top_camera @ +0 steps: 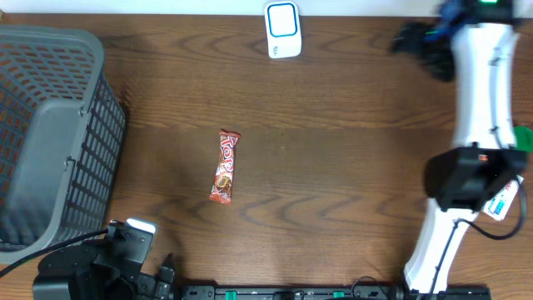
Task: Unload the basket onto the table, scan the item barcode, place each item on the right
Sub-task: 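Move the snack box to the right edge and release it, then reach the right gripper to the red chocolate bar and grasp it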
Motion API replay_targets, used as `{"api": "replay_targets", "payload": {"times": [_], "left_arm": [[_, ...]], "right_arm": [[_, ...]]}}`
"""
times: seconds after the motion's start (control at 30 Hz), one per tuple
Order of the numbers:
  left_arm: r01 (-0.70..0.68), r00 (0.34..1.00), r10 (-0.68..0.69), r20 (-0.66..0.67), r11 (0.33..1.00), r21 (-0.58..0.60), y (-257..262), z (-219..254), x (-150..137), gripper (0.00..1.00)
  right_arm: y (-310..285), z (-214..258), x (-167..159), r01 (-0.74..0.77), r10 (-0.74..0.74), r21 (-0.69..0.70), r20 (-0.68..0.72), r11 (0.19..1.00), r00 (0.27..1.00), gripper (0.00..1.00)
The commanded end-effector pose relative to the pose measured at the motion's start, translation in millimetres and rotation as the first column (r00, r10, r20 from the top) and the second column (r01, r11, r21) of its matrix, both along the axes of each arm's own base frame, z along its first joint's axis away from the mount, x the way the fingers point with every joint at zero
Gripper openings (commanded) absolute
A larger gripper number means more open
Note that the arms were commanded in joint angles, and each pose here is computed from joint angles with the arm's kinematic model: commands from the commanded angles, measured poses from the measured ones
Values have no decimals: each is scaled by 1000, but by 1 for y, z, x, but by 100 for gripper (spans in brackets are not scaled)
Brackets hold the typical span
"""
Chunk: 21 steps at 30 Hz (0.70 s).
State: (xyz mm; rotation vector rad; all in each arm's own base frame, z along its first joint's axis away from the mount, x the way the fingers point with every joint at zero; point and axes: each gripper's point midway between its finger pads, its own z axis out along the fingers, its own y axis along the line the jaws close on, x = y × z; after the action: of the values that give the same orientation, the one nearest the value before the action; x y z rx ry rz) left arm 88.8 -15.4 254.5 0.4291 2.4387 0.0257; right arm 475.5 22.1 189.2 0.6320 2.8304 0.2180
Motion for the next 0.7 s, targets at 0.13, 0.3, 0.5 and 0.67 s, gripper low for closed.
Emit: {"api": "replay_targets", "payload": {"times": [0.13, 0.3, 0.5, 0.67], "left_arm": [[7, 1000, -7, 8, 1000, 6, 0, 2, -1, 95], [7, 1000, -7, 8, 1000, 6, 0, 2, -1, 95], [7, 1000, -7, 8, 1000, 6, 0, 2, -1, 95], [6, 1000, -6, 8, 1000, 6, 0, 2, -1, 95]], "right_arm": [[196, -45, -72, -384, 391, 74, -138, 920, 910, 99], [275, -83, -107, -517, 528, 114, -121, 848, 840, 99], [338, -105, -110, -697, 705, 209, 49, 686, 708, 97], [342, -116, -91, -754, 747, 173, 116, 634, 655, 98]]}}
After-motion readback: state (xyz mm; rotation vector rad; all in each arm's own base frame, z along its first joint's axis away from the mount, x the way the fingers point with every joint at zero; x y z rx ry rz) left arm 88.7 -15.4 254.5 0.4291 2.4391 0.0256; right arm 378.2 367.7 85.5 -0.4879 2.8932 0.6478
